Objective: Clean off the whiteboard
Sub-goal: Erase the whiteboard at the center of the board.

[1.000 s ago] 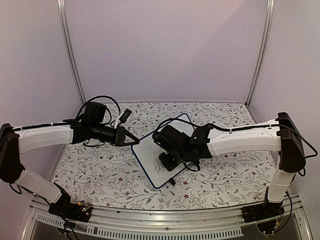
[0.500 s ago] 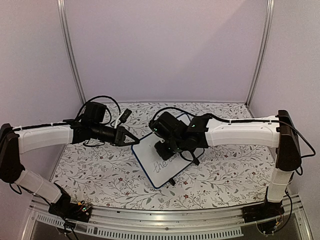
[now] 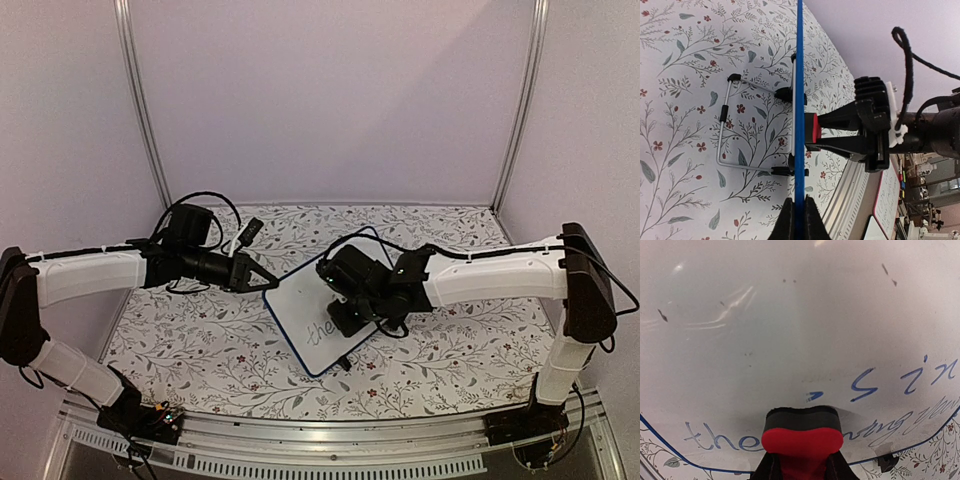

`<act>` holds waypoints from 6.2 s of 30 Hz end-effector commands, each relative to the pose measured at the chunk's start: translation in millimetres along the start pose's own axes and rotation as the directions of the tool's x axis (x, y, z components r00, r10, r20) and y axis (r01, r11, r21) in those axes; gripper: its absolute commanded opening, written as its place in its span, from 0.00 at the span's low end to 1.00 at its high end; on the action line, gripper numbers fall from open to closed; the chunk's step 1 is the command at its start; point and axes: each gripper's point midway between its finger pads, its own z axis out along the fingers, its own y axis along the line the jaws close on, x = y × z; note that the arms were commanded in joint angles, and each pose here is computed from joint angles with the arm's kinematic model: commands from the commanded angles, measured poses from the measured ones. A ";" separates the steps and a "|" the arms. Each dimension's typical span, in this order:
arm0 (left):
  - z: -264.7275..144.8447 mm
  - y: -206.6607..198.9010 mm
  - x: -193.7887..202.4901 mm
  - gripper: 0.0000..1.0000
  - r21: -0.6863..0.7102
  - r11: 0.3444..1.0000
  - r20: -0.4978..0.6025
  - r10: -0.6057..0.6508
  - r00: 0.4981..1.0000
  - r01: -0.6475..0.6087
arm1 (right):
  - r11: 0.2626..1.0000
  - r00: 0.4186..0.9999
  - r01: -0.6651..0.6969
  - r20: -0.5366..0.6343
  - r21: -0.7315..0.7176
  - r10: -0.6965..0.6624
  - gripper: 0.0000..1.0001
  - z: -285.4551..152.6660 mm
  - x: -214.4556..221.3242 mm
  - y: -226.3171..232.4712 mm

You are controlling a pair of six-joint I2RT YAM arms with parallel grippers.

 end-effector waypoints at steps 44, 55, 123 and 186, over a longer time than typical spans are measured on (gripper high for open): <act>-3.3 -11.9 -0.9 0.00 0.037 0.999 0.008 0.021 1.000 -0.022 | 0.999 0.998 -0.023 0.060 0.022 0.022 0.20 -3.3 -41.8 -20.4; -3.3 -11.2 -1.3 0.00 0.037 0.999 0.007 0.019 1.000 -0.020 | 0.999 0.999 -0.036 -0.005 0.021 0.036 0.20 4.0 -6.7 -24.5; -3.4 -12.3 -1.0 0.00 0.042 0.999 0.007 0.022 1.000 -0.023 | 0.998 0.999 -0.044 0.013 0.048 0.044 0.20 5.5 -22.4 -38.6; -5.6 -17.0 -2.4 0.00 0.054 0.998 0.014 0.033 0.999 -0.034 | 0.997 0.998 -0.047 0.039 0.064 0.044 0.20 11.1 -36.7 -45.8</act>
